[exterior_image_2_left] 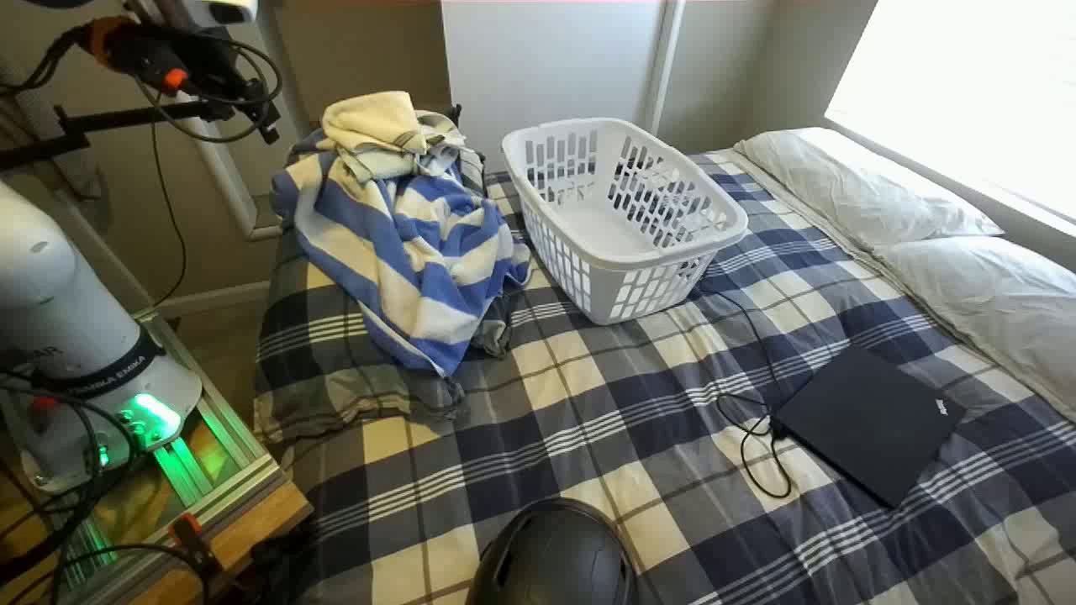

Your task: Put the towel inside the basket

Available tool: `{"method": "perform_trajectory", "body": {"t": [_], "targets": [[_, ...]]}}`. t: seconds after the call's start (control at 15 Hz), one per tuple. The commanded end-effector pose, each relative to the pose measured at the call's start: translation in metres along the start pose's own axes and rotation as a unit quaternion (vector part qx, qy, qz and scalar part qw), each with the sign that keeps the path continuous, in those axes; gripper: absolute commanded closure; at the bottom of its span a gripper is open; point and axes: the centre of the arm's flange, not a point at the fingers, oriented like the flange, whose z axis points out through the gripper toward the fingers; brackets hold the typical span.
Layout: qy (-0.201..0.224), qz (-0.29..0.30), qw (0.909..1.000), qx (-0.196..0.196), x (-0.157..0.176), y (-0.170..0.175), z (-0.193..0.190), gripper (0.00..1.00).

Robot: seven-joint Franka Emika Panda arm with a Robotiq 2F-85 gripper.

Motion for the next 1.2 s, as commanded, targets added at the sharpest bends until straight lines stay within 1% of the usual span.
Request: {"method": "perform_trajectory", "body": {"t": [0.0, 0.4, 0.47, 0.67, 0.8, 1.0, 1.07, 1.13], "targets": [[0.000, 0.000, 1.0000, 0.000, 0.000, 0.000, 0.000, 0.00], [0.000, 0.000, 1.0000, 0.000, 0.000, 0.000, 0.000, 0.00], [0.004, 0.002, 1.0000, -0.002, 0.004, 0.007, 0.003, 0.00], [0.016, -0.026, 0.9995, -0.005, 0.027, 0.033, 0.011, 0.00], [0.016, -0.050, 0.9986, 0.010, 0.045, 0.047, 0.018, 0.00], [0.003, -0.095, 0.9946, 0.041, 0.074, 0.067, 0.036, 0.00], [-0.009, -0.113, 0.9931, 0.030, 0.086, 0.074, 0.041, 0.00], [-0.016, -0.126, 0.9915, 0.029, 0.097, 0.079, 0.045, 0.00]]}}
